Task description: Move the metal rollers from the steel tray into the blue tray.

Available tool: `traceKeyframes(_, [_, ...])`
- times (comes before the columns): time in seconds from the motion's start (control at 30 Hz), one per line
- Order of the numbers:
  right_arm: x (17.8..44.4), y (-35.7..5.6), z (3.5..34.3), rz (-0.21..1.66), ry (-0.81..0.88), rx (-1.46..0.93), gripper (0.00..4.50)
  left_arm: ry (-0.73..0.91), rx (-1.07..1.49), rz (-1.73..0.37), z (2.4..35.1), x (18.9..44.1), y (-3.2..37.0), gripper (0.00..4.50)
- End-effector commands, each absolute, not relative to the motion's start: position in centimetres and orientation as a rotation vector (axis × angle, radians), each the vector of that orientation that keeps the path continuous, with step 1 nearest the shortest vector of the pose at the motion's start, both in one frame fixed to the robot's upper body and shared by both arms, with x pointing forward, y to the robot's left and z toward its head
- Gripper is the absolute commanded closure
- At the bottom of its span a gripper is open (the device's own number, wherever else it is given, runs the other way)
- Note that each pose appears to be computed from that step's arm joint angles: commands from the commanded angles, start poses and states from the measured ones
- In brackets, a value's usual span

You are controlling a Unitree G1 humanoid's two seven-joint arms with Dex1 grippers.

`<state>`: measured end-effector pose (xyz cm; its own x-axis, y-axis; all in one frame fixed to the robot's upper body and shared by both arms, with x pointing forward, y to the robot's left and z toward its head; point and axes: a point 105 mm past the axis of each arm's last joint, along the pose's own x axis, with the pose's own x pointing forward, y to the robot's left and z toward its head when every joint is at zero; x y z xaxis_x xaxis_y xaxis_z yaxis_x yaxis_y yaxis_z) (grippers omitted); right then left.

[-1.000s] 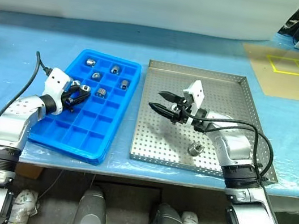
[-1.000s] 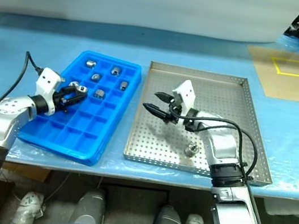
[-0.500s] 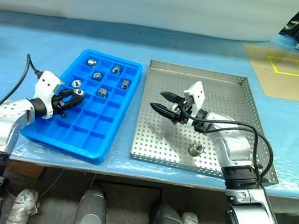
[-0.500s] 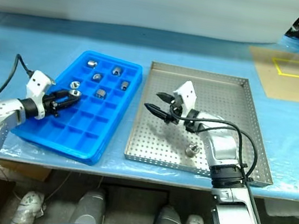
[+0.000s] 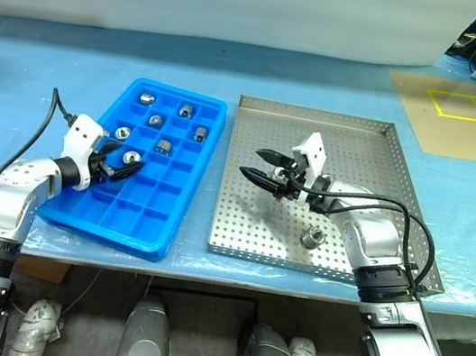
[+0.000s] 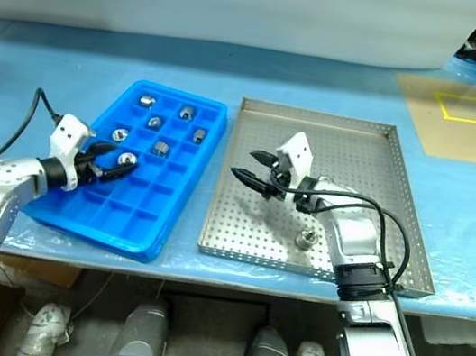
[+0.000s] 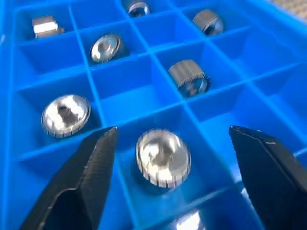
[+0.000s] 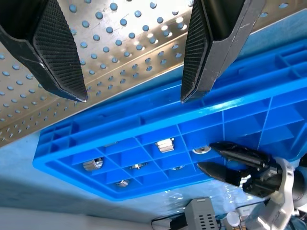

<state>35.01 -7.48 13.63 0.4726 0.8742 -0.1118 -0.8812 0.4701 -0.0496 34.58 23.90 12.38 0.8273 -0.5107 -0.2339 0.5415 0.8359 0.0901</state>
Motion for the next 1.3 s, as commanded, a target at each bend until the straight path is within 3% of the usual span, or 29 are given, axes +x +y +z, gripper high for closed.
traceKeyframes(0.03, [35.1,-8.8,15.5,1.052,0.015,-0.122,1.27,0.058,0.145,-0.674,17.2,34.3,21.8,0.57])
traceKeyframes(0.2, [36.2,-11.8,17.0,0.951,-0.005,-0.103,1.27,-0.015,0.173,-0.867,18.8,35.1,15.9,0.57])
traceKeyframes(0.37, [36.0,-14.1,19.3,0.895,-0.067,-0.050,1.27,-0.009,0.196,-0.966,17.1,38.7,9.4,0.57])
traceKeyframes(0.63, [34.3,-14.8,18.5,0.806,-0.053,-0.074,1.27,0.025,0.210,-1.045,15.5,41.8,0.6,0.57])
traceKeyframes(1.3, [33.0,-16.6,17.5,0.670,-0.032,-0.102,1.27,0.224,0.268,-1.015,9.3,41.1,-2.3,0.57])
